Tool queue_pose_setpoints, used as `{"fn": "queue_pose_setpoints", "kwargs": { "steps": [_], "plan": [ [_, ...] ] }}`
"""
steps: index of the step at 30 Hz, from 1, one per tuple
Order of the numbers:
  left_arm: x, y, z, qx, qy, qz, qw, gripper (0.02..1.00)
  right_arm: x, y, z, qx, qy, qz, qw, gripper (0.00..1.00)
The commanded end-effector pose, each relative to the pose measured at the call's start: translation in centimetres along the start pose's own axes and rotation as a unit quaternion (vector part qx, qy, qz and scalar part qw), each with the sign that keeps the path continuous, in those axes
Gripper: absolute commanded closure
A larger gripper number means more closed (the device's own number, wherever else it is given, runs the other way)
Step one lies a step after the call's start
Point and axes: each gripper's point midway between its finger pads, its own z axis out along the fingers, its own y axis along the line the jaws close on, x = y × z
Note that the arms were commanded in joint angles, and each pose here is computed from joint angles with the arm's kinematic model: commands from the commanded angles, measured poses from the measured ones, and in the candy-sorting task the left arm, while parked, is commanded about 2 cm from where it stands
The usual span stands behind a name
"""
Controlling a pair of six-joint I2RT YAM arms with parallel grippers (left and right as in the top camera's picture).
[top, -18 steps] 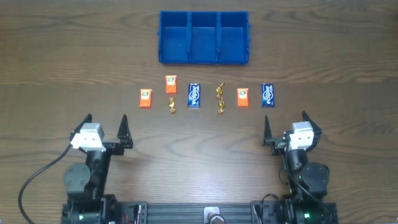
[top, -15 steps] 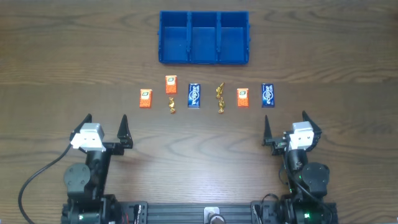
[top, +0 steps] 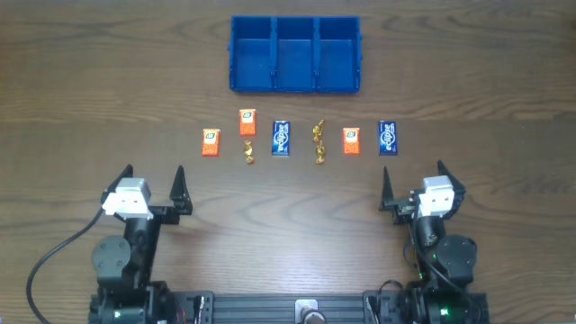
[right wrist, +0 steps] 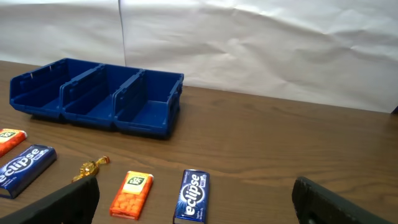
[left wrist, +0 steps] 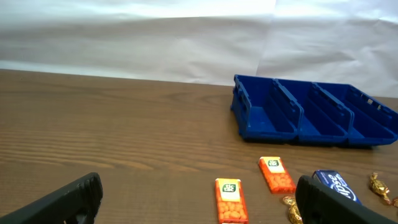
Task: Sort Candies Into Trays
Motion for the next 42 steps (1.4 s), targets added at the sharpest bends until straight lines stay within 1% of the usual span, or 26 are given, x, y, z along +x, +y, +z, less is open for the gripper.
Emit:
{"fn": "queue_pose_setpoints", "kwargs": {
  "steps": [1,14,17,19,24,26,28,30,32,34,37,42],
  "plan": [
    [1.7,-0.2,0.1,0.008,0.027,-0.009,1.000,0.020,0.1,0.0,0.0,0.001,0.001,-0.008,1.000,0.003],
    [1.7,-0.2,0.1,0.009,0.027,-0.010,1.000,0.020,0.1,0.0,0.0,0.001,0.001,-0.008,1.000,0.003],
    [1.1,-0.3,0.1,0.010,0.019,-0.016,1.000,0.020,0.1,0.0,0.0,0.001,0.001,-0.008,1.000,0.003],
    [0.0,-0.5,0.0,0.011,0.020,-0.022,0.999,0.020,0.1,0.0,0.0,0.001,0.001,-0.008,1.000,0.003],
    [-5.8,-1.3,0.5,0.016,0.050,-0.031,0.998,0.020,0.1,0.0,0.0,0.001,0.001,-0.008,1.000,0.003],
    [-8.4,-1.9,1.5,0.019,0.090,-0.035,0.995,0.020,0.1,0.0,0.0,0.001,0.001,-0.008,1.000,0.003],
    [-9.7,-2.3,2.5,0.020,0.137,-0.040,0.990,0.020,0.1,0.0,0.0,0.001,0.001,-0.008,1.000,0.003],
    [-10.1,-2.6,3.8,0.019,0.187,-0.045,0.981,0.023,0.1,0.0,0.0,0.001,0.001,-0.008,1.000,0.003],
    [-9.7,-2.8,5.1,0.017,0.233,-0.048,0.971,0.020,0.1,0.0,0.0,0.001,0.001,-0.008,1.000,0.003],
    [-7.8,-3.2,7.1,0.017,0.299,-0.051,0.953,0.020,0.1,0.0,0.0,0.001,0.001,-0.008,1.000,0.003],
    [-3.9,-4.1,9.3,0.024,0.375,-0.048,0.925,0.023,0.1,0.0,0.0,0.001,0.001,-0.008,1.000,0.003],
    [2.9,-5.0,11.2,0.026,0.466,-0.037,0.884,0.020,0.1,0.0,0.0,0.001,0.001,-0.008,1.000,0.003]
  ]
}}
